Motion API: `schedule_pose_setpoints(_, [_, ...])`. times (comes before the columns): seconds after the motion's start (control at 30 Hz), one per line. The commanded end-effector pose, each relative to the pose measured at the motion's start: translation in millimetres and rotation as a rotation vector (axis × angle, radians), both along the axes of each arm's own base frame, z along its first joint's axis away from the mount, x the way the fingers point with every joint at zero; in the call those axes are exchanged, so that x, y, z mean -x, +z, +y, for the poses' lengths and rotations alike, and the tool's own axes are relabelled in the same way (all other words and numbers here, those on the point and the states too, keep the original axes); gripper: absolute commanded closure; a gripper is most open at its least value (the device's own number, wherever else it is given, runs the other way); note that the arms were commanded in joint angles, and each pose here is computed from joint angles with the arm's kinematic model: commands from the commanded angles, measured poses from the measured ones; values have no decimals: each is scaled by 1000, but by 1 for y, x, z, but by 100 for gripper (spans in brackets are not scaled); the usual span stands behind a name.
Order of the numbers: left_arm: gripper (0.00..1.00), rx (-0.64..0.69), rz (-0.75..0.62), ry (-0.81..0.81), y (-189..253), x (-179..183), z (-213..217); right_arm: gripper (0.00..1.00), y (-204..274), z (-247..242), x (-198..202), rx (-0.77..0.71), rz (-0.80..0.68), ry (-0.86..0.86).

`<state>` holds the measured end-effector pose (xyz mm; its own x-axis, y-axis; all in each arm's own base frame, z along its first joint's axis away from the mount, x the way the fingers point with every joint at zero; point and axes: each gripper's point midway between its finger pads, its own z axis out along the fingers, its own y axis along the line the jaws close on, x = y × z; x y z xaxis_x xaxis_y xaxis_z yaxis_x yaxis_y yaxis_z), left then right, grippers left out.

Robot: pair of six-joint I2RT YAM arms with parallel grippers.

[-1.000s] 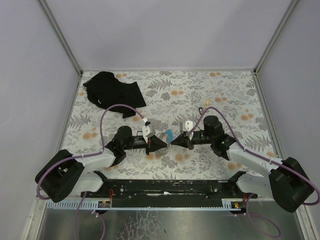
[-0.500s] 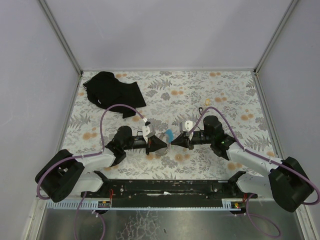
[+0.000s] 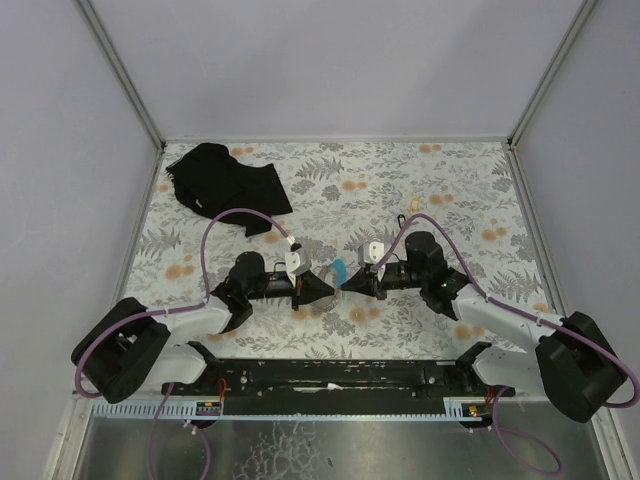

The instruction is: Put the keys on the keyring

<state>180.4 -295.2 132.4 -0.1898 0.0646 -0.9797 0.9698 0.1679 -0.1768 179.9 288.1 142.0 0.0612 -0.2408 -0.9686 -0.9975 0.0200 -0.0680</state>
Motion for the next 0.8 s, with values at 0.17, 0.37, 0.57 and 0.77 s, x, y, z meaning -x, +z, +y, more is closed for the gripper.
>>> schedule_pose_setpoints(0.17, [100, 60, -66, 1, 22, -8, -5, 100, 18, 10, -5, -24, -62, 25])
schedule_pose_setpoints(0.37, [100, 60, -62, 1, 22, -8, -5, 100, 16, 12, -4, -13, -64, 28])
schedule_pose_setpoints(0.57, [100, 58, -59, 16, 22, -10, -4, 100, 19, 11, -3, -16, -74, 25])
schedule_pose_setpoints(0.77, [100, 44, -34, 46, 20, -16, -4, 100, 15, 11, -1, -4, -72, 34])
